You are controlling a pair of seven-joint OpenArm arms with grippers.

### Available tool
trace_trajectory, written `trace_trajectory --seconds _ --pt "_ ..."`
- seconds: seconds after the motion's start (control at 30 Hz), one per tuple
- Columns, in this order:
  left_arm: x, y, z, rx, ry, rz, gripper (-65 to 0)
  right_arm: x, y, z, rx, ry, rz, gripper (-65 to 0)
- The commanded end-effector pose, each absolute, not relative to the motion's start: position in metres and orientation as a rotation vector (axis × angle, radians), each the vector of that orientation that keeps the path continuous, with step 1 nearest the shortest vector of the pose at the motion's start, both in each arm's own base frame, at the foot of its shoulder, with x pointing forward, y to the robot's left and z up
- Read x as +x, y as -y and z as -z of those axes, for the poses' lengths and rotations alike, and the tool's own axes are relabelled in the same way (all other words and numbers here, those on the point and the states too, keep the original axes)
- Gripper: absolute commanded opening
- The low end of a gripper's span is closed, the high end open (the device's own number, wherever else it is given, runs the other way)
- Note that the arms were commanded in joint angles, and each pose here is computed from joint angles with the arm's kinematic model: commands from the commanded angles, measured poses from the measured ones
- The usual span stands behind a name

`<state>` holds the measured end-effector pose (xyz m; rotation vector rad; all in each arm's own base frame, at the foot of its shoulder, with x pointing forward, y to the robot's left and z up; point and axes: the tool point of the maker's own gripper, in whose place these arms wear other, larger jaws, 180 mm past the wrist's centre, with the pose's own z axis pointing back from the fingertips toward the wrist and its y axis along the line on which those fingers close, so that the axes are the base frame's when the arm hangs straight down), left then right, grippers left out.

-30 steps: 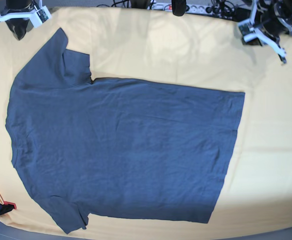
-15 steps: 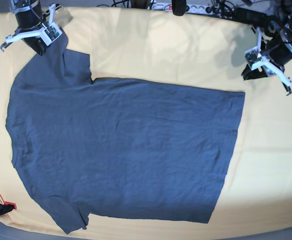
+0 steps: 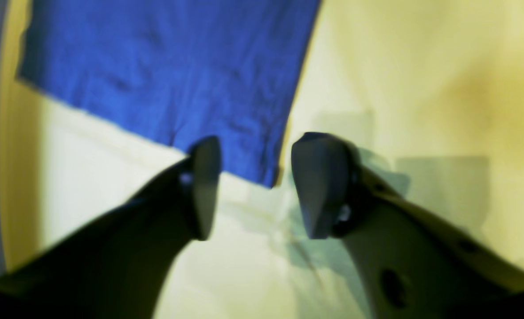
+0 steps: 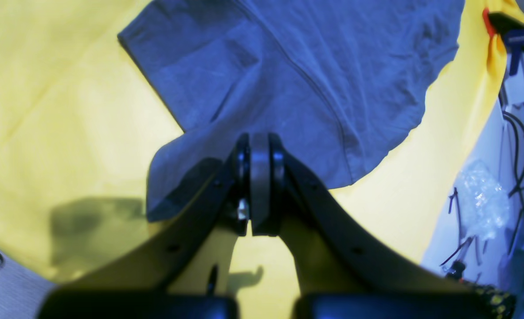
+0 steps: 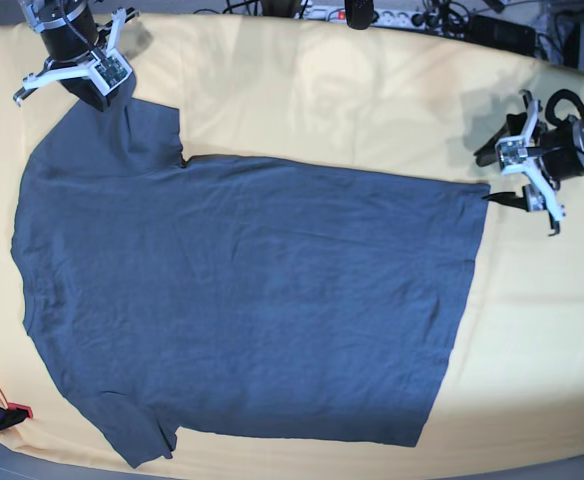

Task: Fold the T-shirt properly
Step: 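Move right gripper to the shoulder and left gripper to the hem corner, then lower both grippers and pinch the shirt's side edge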

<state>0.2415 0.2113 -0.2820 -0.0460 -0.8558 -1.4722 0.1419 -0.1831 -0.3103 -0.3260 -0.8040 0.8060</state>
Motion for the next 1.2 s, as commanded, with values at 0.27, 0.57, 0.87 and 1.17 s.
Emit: trace_trajectory --seconds 0.27,0.57,0.87,1.17 --pt "0.258 -0.239 0.306 0.070 0.688 1.656 -31.9 0.141 0.179 0.306 -0.321 0.823 -0.781 -65.0" --pt "0.275 -0.245 0.340 0.096 0.639 1.709 -31.9 0.141 0.179 0.306 -0.323 0.825 -0.778 -65.0" --pt "0.307 -0.216 0.336 0.105 0.741 1.709 -32.8 0.141 0.179 0.306 -0.322 0.824 -0.776 -65.0" --pt "0.311 -0.211 0.325 0.053 0.742 1.691 -59.1 0.141 0.178 0.306 -0.320 0.825 -0.764 -65.0"
